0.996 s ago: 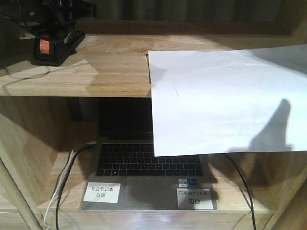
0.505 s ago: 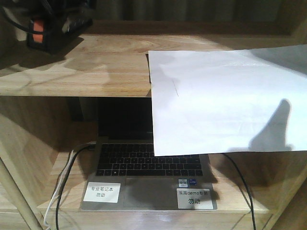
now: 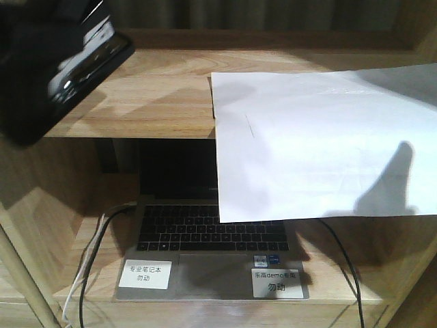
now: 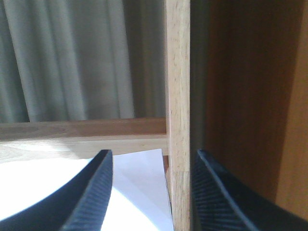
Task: Grab stapler and paper to desk for stapling
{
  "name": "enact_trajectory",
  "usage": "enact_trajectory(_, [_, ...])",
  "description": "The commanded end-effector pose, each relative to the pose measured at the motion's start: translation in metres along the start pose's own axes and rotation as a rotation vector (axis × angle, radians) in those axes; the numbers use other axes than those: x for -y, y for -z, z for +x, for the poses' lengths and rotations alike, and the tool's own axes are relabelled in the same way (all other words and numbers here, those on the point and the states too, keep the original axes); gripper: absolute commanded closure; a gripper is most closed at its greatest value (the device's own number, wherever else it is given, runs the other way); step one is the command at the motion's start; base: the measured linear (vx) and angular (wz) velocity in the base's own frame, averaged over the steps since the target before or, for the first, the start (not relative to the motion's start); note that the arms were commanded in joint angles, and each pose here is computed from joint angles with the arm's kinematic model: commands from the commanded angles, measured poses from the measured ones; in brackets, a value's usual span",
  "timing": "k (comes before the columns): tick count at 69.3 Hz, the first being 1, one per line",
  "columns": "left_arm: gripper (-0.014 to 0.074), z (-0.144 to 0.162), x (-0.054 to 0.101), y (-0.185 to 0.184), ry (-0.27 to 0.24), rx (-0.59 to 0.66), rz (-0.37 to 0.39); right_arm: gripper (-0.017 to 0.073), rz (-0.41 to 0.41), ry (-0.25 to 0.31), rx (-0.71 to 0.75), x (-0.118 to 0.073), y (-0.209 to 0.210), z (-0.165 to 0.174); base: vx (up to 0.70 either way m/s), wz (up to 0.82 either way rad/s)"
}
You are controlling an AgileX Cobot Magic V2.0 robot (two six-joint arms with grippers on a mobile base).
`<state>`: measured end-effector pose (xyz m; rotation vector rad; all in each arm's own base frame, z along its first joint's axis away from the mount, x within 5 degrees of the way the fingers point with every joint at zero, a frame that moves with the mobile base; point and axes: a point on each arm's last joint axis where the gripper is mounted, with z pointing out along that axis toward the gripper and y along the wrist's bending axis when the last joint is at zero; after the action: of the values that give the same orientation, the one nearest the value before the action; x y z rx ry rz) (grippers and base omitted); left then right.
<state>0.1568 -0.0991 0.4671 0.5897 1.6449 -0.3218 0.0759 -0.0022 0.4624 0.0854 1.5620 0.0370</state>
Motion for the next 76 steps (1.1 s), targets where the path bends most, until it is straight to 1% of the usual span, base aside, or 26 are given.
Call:
enact_trajectory(1, [0.0601,-0.007,0.003,0.028,-0.036,0.207,0.007,0.02,0.002,0.005,0.083,0.0,0.0,-0.013,0.0,0.0])
enact_trajectory(9, [0.0601,0.015,0.007,0.051,-0.067,0.214,0.016,0.02,0.002,0.005,0.083,0.0,0.0,-0.013,0.0,0.0])
enact_trajectory(32, [0.0601,0.066,0.012,0.11,-0.066,0.299,0.001,0.02,0.002,0.005,0.083,0.0,0.0,-0.013,0.0,0.0])
enact_trajectory(50, [0.0601,0.102,0.017,0.144,-0.071,0.34,-0.001,0.02,0.002,0.005,0.083,0.0,0.0,-0.013,0.0,0.0])
enact_trajectory(62, [0.0601,0.12,0.02,0.16,-0.084,0.326,0.003,0.02,0.002,0.005,0.083,0.0,0.0,-0.013,0.0,0.0])
enact_trajectory(76, [0.0601,0.127,0.021,0.164,-0.086,0.286,0.017,0.02,0.002,0.005,0.083,0.0,0.0,-0.013,0.0,0.0])
